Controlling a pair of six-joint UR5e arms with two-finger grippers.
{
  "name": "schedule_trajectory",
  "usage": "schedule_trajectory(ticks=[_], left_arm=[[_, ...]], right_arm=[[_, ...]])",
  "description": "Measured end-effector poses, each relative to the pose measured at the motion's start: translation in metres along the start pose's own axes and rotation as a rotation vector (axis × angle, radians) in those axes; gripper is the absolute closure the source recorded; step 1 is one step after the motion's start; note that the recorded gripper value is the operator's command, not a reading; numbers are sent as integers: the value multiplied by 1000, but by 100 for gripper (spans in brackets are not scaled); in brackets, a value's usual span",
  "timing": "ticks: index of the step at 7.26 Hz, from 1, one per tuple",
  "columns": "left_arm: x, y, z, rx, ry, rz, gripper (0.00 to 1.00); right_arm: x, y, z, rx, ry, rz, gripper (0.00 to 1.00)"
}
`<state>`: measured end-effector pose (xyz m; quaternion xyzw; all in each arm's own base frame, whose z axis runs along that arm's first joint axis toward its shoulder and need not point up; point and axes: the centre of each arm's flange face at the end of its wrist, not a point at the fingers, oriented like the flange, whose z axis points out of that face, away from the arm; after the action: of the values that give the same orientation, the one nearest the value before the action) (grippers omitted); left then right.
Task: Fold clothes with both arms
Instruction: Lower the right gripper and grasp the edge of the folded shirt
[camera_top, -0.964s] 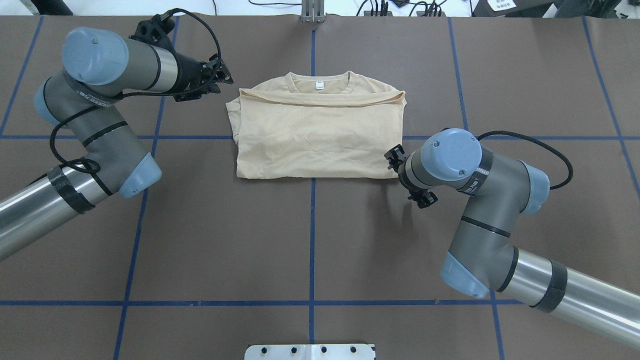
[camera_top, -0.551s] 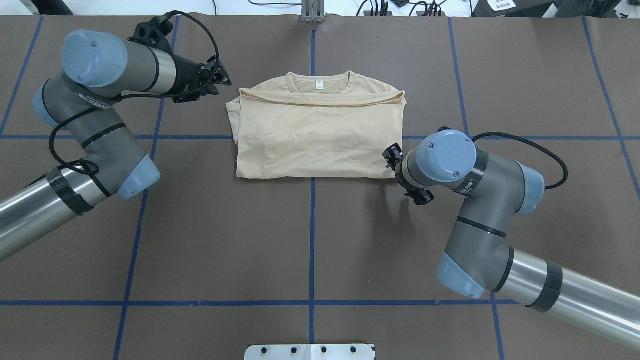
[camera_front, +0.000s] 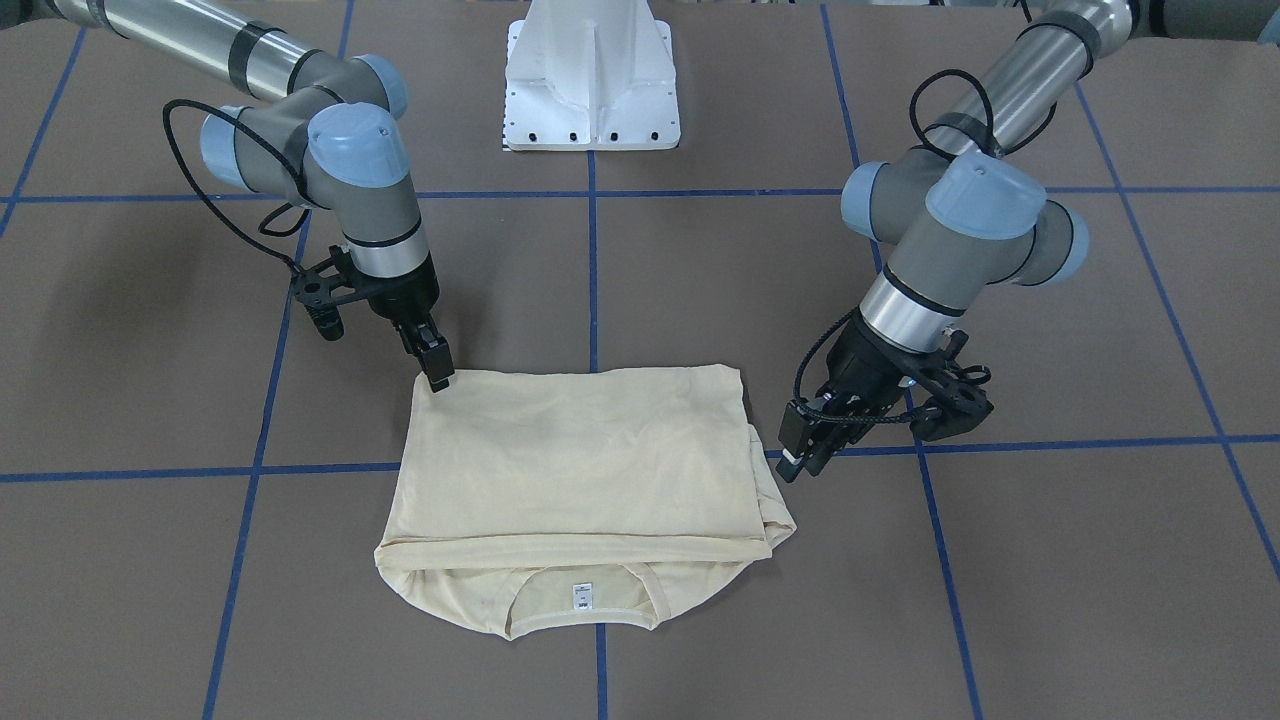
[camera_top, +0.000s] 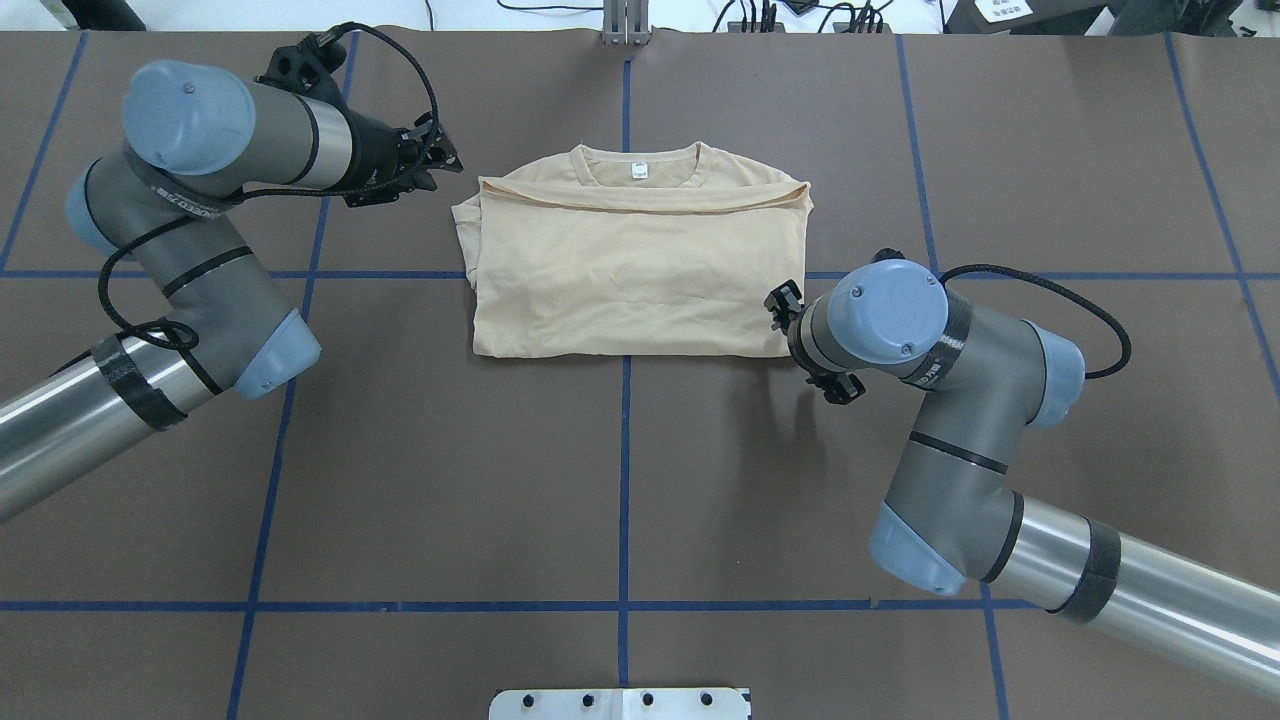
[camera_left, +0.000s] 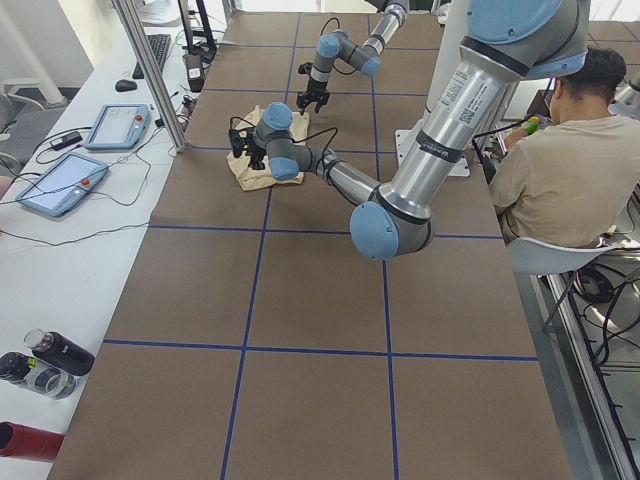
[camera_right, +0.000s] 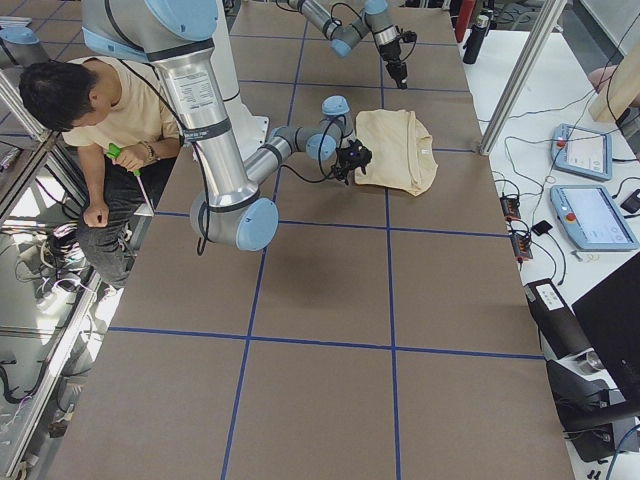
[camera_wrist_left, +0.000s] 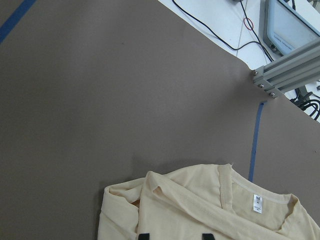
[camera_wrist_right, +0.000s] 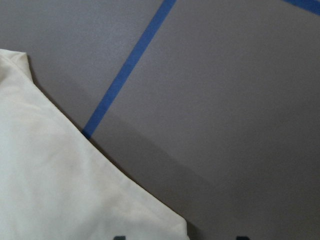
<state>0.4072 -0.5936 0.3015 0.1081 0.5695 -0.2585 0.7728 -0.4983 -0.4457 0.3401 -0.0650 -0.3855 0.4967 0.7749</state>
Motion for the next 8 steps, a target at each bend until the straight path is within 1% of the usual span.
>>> schedule_trajectory(ticks=[2, 3, 4, 5, 6, 7, 8], left_arm=[[0, 0, 0, -1, -1, 0, 55], [0, 1, 1, -2, -1, 0, 55], [-1, 1, 1, -2, -2, 1, 55], [-1, 1, 1, -3, -3, 1, 55], [-1, 1, 1, -3, -2, 1, 55], [-1, 1, 1, -3, -2, 1, 55], [-1, 1, 1, -3, -3, 1, 55]], right_arm=[[0, 0, 1, 2, 0, 8, 23], [0, -1, 2, 3, 2, 9, 25], [0, -1, 3, 5, 3, 9, 35], [0, -1, 4, 8, 4, 10, 39], [0, -1, 5, 9, 4, 14, 64], [0, -1, 5, 9, 4, 20, 100], [-1, -1, 5, 9, 4, 25, 100]])
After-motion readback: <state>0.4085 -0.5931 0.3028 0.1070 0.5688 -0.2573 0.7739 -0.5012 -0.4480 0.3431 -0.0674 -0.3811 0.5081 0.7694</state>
